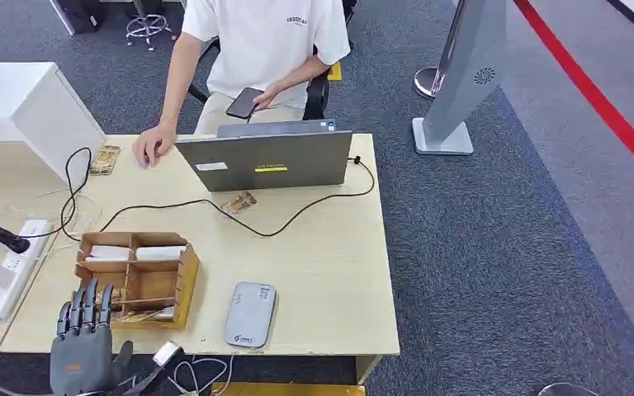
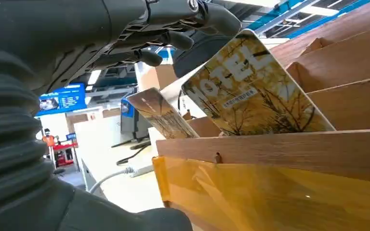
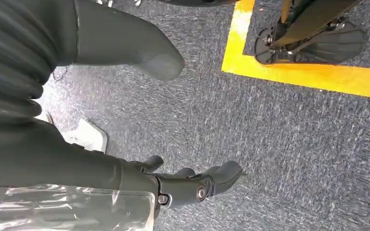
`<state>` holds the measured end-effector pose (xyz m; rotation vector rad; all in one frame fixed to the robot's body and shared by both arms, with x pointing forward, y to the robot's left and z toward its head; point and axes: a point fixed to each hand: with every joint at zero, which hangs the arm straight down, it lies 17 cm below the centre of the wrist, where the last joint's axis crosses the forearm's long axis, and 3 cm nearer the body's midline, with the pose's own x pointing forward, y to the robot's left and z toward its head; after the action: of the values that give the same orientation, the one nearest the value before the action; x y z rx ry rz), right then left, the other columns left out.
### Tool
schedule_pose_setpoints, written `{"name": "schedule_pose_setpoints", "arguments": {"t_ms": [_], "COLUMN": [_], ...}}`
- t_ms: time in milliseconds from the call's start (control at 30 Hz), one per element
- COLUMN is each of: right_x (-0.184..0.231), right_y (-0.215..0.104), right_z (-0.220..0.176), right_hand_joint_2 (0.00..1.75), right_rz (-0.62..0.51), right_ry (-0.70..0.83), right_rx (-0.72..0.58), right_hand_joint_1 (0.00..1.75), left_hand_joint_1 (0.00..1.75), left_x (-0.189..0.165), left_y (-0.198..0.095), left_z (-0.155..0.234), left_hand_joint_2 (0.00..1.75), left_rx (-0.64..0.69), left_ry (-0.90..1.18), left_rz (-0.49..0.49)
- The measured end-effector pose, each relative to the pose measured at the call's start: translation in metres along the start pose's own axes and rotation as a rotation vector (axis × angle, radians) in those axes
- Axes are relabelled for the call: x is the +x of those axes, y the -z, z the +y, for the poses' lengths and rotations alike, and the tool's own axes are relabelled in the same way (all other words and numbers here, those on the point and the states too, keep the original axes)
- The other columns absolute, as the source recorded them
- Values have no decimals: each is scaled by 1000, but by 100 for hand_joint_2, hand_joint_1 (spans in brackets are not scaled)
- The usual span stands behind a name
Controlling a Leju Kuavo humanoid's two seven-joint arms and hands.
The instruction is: Pass the card to the sensor for recognition and then transmit it.
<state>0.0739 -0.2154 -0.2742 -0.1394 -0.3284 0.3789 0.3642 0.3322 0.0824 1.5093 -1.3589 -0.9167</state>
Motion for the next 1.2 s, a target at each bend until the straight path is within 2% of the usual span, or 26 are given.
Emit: {"name": "schedule_pose_setpoints", "arguments": {"t_ms": [900,1200], "right_x": [2,2], "right_y": [0,0], "right_z": [-1,-1], "right_hand_joint_2": [175,175], "right_rz": [-7,-4], "right_ry": [-7,-5], "right_rx": [-3,-2], "right_hand_joint_1": [0,0], "left_hand_joint_1": [0,0], "left_x": [47,45], "left_y": [16,19], "left_z": [18,16], "left_hand_joint_2": [175,175], "left_rx": [60,29], "left_ry": [-51,-45], "left_rz": [-93,-70]}}
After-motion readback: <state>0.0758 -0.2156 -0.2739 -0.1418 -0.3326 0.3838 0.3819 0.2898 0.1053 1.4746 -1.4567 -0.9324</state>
